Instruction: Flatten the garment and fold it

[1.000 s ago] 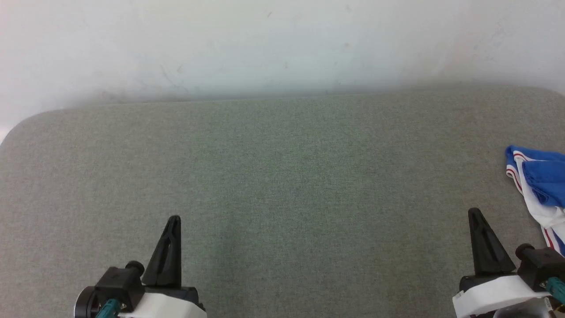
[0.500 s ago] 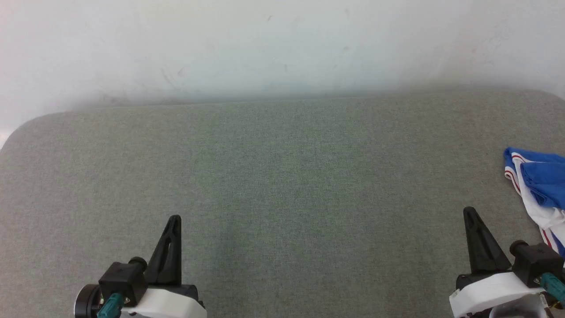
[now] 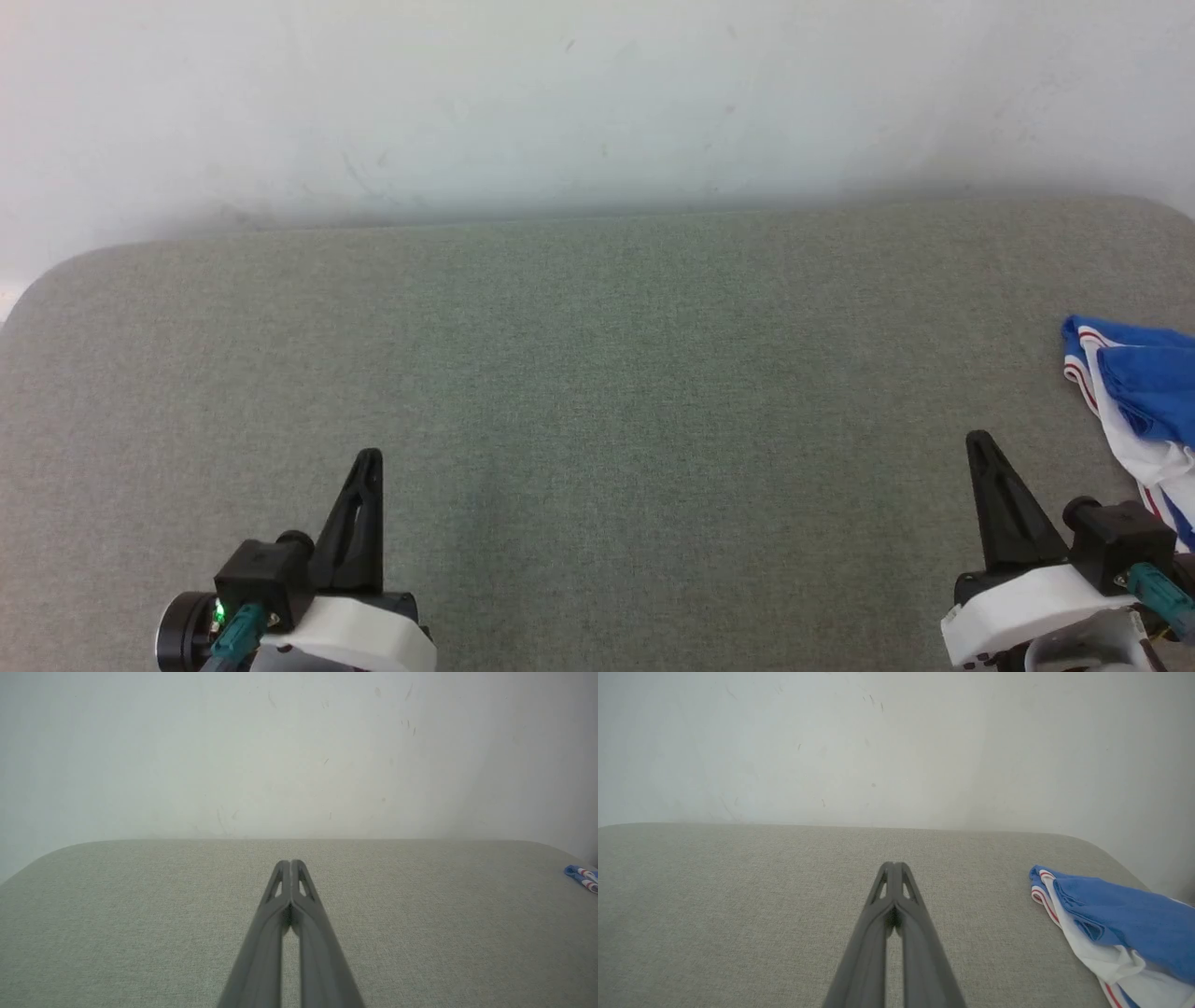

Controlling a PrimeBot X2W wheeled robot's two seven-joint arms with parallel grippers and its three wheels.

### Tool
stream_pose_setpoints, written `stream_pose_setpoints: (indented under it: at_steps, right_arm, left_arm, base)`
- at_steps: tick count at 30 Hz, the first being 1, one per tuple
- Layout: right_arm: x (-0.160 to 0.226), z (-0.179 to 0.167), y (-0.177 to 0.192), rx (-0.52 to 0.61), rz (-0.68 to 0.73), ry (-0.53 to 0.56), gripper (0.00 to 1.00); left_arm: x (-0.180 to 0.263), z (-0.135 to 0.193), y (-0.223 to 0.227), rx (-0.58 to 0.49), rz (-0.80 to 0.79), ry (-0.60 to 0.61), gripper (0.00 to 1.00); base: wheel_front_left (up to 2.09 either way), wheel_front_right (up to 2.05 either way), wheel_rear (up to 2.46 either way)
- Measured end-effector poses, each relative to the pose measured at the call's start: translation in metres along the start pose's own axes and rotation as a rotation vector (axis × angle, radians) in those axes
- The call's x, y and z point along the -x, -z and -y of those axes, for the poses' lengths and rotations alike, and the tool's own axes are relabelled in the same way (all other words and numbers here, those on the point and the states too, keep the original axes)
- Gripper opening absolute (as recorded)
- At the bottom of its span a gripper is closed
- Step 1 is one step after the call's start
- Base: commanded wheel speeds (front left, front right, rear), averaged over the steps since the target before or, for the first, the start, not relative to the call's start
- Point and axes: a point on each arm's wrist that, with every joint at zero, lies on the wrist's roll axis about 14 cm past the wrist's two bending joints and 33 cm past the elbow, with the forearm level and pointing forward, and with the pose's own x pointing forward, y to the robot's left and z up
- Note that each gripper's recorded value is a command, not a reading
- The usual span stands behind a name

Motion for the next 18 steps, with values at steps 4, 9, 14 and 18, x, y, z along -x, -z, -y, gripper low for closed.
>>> stream_pose_setpoints:
  at_steps: [4,9,14,18]
  right_arm:
    - [-0.0002,-0.0013,-0.0008,0.006,-0.002,-0.004,0.00]
    - [-0.0008,-0.0027,-0.0022,0.009,-0.004,-0.009,0.00]
    - [-0.0012,-0.0043,-0.0033,0.016,-0.006,-0.014,0.00]
    - [-0.0029,-0.0057,-0.0063,0.018,-0.001,-0.018,0.00]
  left_arm:
    - [0.0001,-0.0007,0.0003,-0.003,-0.005,-0.004,0.00]
    - [0.0002,-0.0010,0.0010,-0.010,-0.013,-0.005,0.00]
    - [-0.0022,-0.0011,-0.0012,-0.019,-0.012,-0.004,0.00]
    - [-0.0026,-0.0017,-0.0010,-0.021,-0.017,-0.008,0.00]
  base:
    - [0.00,0.00,0.00]
    - [0.00,0.00,0.00]
    - [0.00,0.00,0.00]
    - [0.00,0.00,0.00]
